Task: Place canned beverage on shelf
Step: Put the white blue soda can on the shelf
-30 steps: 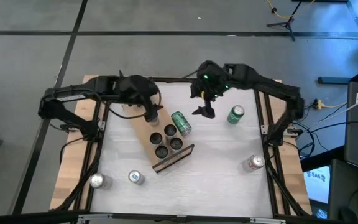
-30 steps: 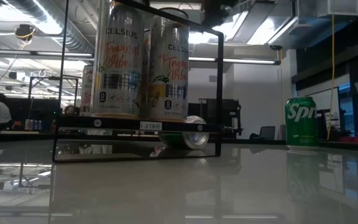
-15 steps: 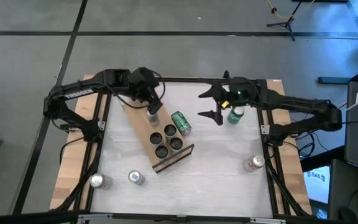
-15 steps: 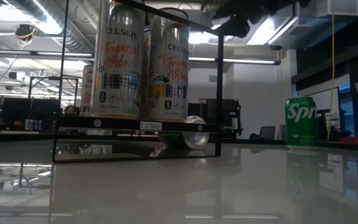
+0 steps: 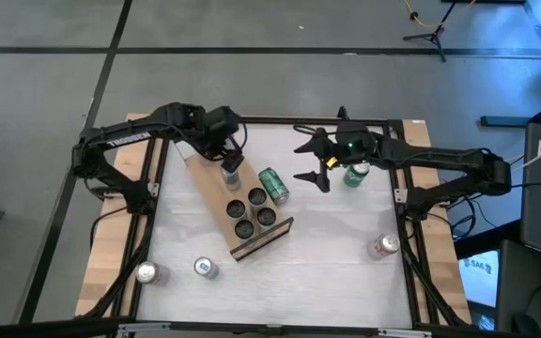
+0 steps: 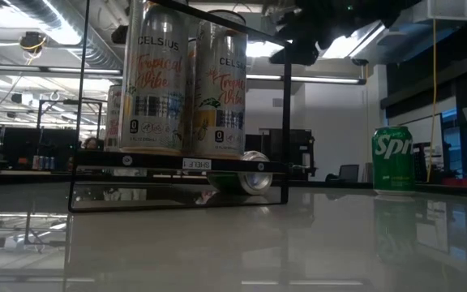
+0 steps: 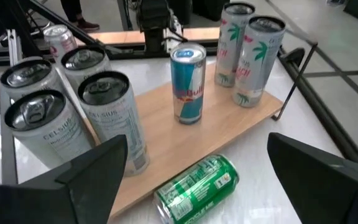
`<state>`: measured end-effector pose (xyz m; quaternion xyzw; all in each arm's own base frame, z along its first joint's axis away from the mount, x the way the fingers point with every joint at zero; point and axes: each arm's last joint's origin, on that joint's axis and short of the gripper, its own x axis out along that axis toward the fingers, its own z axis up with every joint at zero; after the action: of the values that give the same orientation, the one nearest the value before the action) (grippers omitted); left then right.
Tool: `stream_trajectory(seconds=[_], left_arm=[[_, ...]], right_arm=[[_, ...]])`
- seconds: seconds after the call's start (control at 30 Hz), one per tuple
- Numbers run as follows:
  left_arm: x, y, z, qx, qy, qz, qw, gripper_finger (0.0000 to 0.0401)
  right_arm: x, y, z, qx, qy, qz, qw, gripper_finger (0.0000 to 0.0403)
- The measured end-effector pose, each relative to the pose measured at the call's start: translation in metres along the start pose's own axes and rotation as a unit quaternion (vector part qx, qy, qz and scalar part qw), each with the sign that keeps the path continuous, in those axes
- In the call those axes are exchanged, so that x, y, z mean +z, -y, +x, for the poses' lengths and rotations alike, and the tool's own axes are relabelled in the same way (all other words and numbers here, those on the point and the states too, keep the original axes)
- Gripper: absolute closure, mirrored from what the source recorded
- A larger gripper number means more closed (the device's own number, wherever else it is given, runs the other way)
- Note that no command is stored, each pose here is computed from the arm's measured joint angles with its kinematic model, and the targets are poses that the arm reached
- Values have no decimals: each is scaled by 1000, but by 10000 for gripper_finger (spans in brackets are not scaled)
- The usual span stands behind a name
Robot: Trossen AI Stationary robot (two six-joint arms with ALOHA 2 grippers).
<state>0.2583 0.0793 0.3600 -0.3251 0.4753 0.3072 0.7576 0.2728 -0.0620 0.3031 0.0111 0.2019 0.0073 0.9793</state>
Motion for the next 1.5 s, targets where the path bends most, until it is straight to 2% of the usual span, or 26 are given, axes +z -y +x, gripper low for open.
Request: stream_trajectory(seconds=[0.57,1.33,1.5], left_arm=[[2,11,35,39,-63,12,997,85],[2,11,35,54,-54,15,997,85],[-3,7,46,63,-72,16,995,85]], right_arm=[[-4,0,5,22,-10,3,1000,23],[-4,0,5,23,-12,3,1000,23],[-4,0,5,23,-12,3,1000,23]])
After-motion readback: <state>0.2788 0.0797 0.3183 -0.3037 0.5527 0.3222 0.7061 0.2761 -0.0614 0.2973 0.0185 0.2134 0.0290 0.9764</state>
